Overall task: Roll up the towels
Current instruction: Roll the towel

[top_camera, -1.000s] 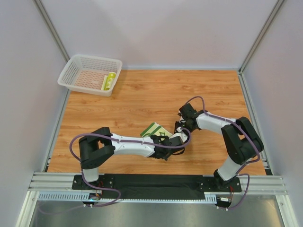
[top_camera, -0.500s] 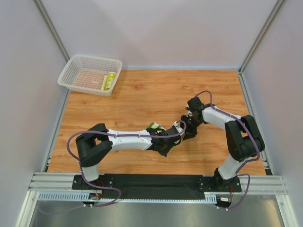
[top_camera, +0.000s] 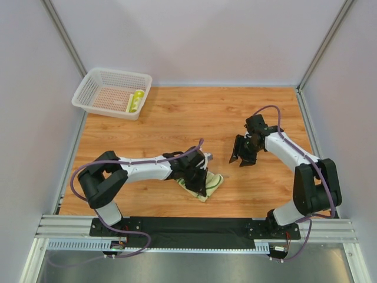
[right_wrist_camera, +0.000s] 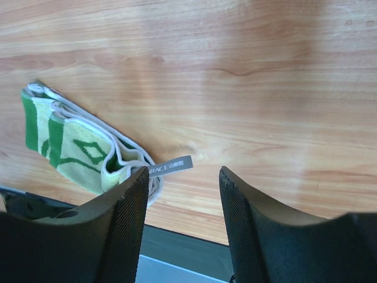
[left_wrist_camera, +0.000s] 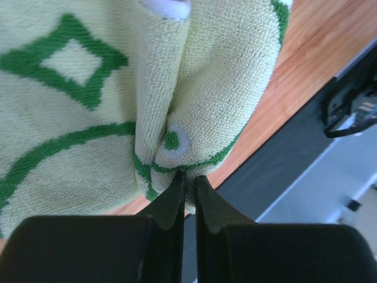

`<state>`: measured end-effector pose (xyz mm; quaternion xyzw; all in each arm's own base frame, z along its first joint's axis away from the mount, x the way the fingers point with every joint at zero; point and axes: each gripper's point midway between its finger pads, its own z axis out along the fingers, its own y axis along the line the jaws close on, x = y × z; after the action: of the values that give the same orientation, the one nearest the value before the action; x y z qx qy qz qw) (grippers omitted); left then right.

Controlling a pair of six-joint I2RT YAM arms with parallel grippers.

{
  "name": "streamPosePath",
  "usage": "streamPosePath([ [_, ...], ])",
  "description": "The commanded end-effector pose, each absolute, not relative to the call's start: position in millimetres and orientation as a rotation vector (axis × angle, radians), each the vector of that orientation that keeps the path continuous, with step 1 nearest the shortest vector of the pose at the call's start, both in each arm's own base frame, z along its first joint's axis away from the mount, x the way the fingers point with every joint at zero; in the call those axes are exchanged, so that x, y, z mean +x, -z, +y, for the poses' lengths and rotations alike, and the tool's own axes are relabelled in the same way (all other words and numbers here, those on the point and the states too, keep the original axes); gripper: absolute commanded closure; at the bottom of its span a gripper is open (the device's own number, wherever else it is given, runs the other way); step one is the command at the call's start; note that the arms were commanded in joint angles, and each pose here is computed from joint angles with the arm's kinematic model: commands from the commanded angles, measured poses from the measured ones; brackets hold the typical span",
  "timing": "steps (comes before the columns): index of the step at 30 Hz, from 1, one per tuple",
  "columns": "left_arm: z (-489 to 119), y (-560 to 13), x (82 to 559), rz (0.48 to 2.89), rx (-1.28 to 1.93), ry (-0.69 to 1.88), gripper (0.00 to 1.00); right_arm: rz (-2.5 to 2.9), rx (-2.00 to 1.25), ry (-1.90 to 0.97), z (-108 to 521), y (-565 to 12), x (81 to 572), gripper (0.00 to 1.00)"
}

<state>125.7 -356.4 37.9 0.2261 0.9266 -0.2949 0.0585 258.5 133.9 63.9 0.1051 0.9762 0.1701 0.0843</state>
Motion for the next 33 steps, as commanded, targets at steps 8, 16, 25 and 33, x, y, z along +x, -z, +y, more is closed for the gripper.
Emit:
streamPosePath([
  [8, -349.3, -78.6, 138.0, 2.776, -0.004, 1.55, 1.0, 2.805, 0.251, -0.78, 154.0, -93.1, 231.9, 0.47],
  [16, -334.5, -56.2, 133.8, 2.874, -0.39, 1.647, 1.0, 2.591, 0.078, -1.149, 197.9, -111.8, 215.4, 0.35],
  [25, -317.1, -38.7, 137.4, 2.919, -0.583, 1.656, 1.0, 2.546, -0.046, -1.267, 234.9, -87.2, 209.2, 0.3],
  [33, -312.9, -33.3, 138.9, 2.938, -0.597, 1.651, 1.0, 2.562, -0.108, -1.292, 254.0, -69.4, 214.3, 0.28],
])
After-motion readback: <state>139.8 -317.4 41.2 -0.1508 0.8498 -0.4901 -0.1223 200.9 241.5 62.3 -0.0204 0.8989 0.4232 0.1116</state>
